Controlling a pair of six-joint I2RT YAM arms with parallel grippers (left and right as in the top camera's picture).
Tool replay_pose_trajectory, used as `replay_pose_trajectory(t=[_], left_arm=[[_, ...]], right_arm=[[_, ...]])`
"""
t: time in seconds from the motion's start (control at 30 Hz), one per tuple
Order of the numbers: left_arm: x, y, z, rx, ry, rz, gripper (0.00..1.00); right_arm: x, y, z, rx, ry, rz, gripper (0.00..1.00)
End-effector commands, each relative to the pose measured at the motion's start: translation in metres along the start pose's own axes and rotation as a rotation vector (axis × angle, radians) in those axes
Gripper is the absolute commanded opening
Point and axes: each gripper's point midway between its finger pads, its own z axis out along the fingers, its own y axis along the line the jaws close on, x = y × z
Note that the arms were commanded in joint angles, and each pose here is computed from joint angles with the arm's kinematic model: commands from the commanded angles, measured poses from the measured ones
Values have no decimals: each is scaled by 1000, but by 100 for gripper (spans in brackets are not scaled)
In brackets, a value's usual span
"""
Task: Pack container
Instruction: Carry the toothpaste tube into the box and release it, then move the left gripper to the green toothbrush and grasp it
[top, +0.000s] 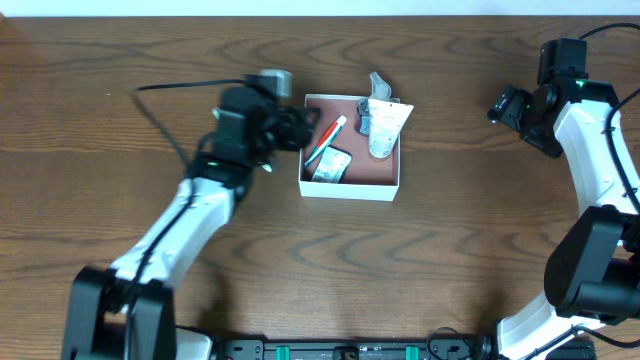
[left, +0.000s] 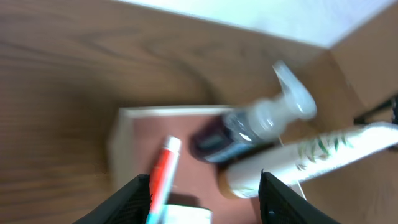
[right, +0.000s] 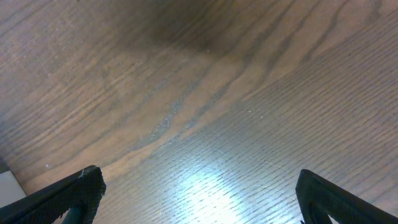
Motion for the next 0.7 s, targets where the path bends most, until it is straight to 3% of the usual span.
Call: replay_pose_trajectory(t=[0.0, 0.13, 0.27, 0.43, 0.67], left_arm=[[-44, 12, -38, -35, -116, -1, 56], [-52, 65, -64, -196, -139, -71, 56], [-31, 114, -66, -362, -82, -147, 57], [0, 145, -43, -424, 8, -190, 56], [21, 185, -23, -569, 28, -184, 56]], right_arm=[[-3, 0, -1, 1, -7, 17, 99], [-3, 0, -1, 1, -7, 17, 99], [-3, 0, -1, 2, -7, 17, 99], [-3, 0, -1, 2, -7, 17, 99], [-3, 0, -1, 1, -7, 17, 99]])
